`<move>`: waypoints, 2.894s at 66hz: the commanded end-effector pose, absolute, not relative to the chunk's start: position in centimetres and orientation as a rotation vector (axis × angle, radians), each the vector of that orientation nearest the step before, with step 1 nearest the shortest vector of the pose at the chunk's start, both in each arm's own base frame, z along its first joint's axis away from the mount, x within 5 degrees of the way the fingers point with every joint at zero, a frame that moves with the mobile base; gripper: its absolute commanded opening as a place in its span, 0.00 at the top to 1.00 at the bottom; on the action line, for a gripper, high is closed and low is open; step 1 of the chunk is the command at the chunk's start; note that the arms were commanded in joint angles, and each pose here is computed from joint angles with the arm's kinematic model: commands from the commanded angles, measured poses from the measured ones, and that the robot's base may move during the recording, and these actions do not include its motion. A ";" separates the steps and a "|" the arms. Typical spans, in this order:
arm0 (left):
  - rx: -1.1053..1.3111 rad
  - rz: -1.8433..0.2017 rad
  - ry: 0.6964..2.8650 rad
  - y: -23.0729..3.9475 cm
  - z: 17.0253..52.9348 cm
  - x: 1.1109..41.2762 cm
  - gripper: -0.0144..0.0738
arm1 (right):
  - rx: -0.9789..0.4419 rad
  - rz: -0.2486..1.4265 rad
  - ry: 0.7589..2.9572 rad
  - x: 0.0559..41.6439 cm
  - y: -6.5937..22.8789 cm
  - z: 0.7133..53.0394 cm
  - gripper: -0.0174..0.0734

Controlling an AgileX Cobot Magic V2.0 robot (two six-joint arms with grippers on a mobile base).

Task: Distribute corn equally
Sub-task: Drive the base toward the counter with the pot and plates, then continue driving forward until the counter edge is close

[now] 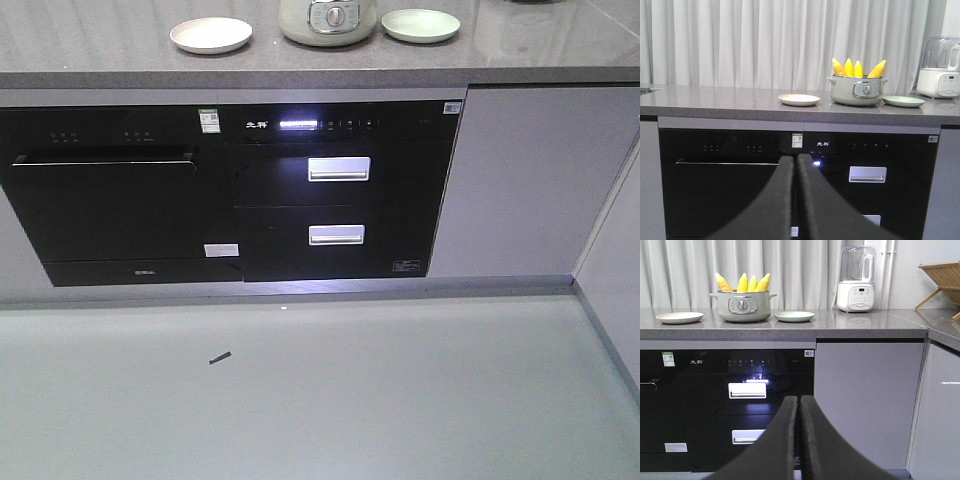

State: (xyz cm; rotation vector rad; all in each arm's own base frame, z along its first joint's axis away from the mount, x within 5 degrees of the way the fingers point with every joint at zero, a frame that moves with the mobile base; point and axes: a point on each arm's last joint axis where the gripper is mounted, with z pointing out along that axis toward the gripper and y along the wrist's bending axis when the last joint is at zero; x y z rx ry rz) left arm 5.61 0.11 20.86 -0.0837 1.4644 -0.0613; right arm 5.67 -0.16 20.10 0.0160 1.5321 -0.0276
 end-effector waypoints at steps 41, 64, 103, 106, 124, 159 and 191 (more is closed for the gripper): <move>-0.087 -0.072 1.384 0.1 21.2 5.4 0.84 | 0.007 -0.034 1.467 5.6 -0.1 20.4 0.81; -0.087 -0.072 1.384 0.1 21.2 5.4 0.84 | 0.007 -0.034 1.467 5.6 -0.1 20.4 0.81; -0.087 -0.072 1.384 0.1 21.2 5.4 0.84 | 0.007 -0.034 1.467 5.6 -0.1 20.4 0.81; -0.087 -0.072 1.384 0.1 21.2 5.4 0.84 | 0.007 -0.034 1.467 5.6 -0.1 20.4 0.81; -0.087 -0.072 1.384 0.1 21.2 5.4 0.84 | 0.007 -0.034 1.467 5.6 -0.1 20.4 0.81; -0.087 -0.072 1.384 0.1 21.2 5.4 0.84 | 0.007 -0.034 1.467 5.6 -0.1 20.4 0.81; -0.087 -0.072 1.384 0.1 21.2 5.4 0.84 | 0.007 -0.034 1.467 5.6 -0.1 20.4 0.81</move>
